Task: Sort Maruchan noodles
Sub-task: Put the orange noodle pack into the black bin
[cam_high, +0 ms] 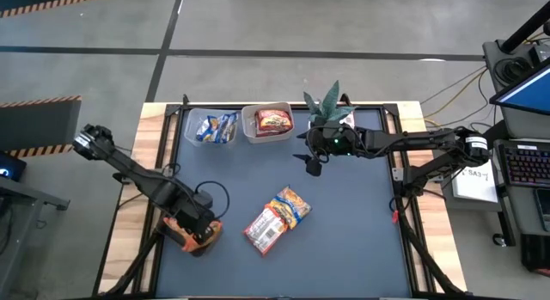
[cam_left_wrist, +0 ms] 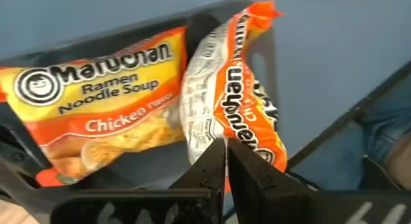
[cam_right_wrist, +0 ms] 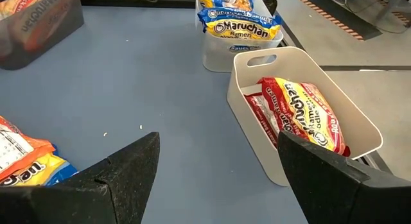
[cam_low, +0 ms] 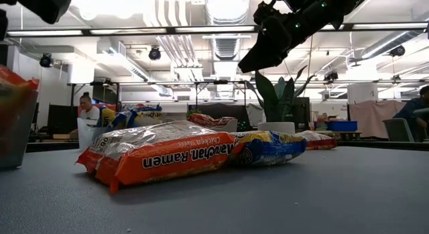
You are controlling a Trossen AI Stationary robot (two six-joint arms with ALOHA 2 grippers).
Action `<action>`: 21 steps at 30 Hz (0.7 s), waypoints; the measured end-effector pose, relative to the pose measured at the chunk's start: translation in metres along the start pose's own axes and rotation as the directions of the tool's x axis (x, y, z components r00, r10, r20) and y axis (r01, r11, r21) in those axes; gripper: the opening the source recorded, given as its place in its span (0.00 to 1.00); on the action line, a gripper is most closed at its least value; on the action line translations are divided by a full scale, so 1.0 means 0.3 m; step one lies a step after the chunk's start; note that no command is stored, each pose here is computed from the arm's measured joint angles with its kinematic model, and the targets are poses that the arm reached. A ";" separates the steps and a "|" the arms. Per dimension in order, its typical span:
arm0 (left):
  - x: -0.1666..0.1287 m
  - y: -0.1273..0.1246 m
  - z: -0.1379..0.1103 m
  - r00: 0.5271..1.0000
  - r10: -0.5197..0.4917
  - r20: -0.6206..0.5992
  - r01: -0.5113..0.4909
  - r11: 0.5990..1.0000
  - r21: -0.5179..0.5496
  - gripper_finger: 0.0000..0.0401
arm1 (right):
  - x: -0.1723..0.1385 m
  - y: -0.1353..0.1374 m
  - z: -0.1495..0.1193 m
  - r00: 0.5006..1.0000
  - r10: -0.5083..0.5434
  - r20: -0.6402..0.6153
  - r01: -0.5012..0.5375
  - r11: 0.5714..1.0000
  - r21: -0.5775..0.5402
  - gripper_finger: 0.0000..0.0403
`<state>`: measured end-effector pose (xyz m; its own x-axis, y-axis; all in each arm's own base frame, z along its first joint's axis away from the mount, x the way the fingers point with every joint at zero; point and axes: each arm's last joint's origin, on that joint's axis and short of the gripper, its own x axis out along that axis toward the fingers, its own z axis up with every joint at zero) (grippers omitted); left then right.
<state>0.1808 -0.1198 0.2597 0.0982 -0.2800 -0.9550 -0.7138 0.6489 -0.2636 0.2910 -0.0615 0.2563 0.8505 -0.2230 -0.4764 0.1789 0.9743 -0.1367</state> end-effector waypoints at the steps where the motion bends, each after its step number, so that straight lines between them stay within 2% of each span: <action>1: -0.004 -0.004 0.000 1.000 -0.008 0.001 0.008 1.000 -0.002 0.00 | 0.000 0.000 0.000 1.000 0.000 0.000 0.000 1.000 0.000 0.75; 7: 0.005 -0.024 -0.003 0.995 -0.076 -0.063 0.073 0.996 -0.047 0.00 | 0.000 0.000 0.000 1.000 -0.001 0.000 0.001 1.000 0.000 0.75; 11: 0.036 -0.039 -0.002 0.992 -0.066 -0.103 0.062 0.997 -0.042 0.00 | 0.000 0.000 0.000 1.000 0.000 0.000 0.000 1.000 0.000 0.75; 21: 0.108 -0.084 0.011 0.979 -0.035 -0.199 0.048 0.997 0.063 0.00 | 0.000 0.000 -0.001 1.000 0.000 -0.001 0.000 1.000 0.000 0.75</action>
<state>0.2043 -0.1429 0.2350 -0.0171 -0.4376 -0.8990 -0.6632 0.6778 -0.3173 0.2909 -0.0615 0.2560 0.8501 -0.2231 -0.4771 0.1791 0.9743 -0.1365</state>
